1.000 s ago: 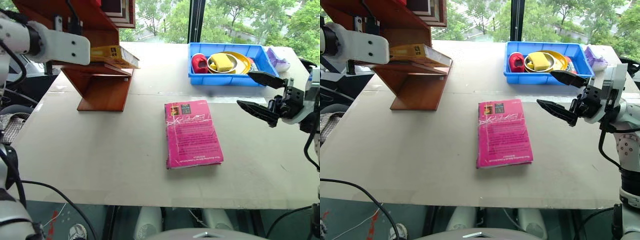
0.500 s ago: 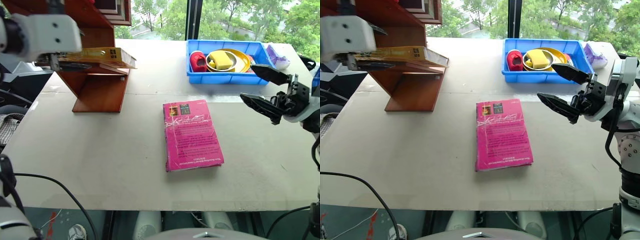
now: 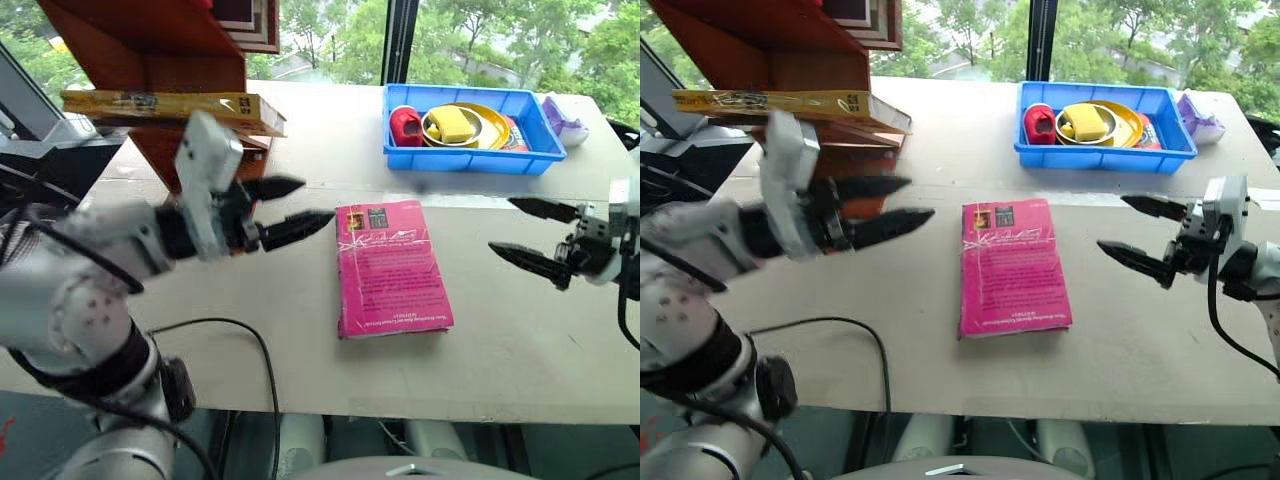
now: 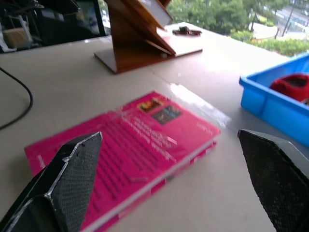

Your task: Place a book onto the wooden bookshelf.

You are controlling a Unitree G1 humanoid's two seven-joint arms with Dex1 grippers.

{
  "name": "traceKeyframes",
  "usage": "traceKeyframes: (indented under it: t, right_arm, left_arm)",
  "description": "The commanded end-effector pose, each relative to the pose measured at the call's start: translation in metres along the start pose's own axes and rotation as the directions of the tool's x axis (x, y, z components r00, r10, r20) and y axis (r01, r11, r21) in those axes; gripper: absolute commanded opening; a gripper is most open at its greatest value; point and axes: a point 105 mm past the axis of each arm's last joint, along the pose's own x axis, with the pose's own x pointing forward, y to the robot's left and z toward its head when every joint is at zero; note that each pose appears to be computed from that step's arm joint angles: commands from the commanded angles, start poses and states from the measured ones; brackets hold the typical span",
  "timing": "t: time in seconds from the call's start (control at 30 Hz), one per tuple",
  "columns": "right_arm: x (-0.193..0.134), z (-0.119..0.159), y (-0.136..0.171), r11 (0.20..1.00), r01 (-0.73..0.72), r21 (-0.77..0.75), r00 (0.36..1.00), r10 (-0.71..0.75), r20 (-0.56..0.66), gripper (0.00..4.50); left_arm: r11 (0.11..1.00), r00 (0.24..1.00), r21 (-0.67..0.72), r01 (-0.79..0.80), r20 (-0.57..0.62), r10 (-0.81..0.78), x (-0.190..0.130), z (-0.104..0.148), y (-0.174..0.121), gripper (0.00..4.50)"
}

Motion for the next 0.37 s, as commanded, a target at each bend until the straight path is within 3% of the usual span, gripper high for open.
traceKeyframes:
  t: [0.03, 0.23, 0.37]
  right_arm:
    - [-0.03, -0.004, -0.002, 0.998, 0.045, -0.042, 0.997, -0.048, -0.066, 4.5]
    - [-0.072, -0.037, 0.002, 0.995, 0.099, -0.001, 0.968, -0.097, -0.232, 4.5]
    - [-0.081, -0.042, 0.002, 0.992, 0.125, 0.0, 0.962, -0.121, -0.244, 4.5]
  left_arm:
    - [0.995, 0.997, 0.074, -0.074, -0.003, 0.074, -0.014, -0.016, 0.007, 3.94]
    - [0.989, 0.984, 0.041, -0.143, -0.104, 0.147, -0.04, -0.06, 0.023, 3.94]
    - [0.989, 0.978, 0.04, -0.142, -0.147, 0.147, -0.046, -0.077, 0.023, 3.94]
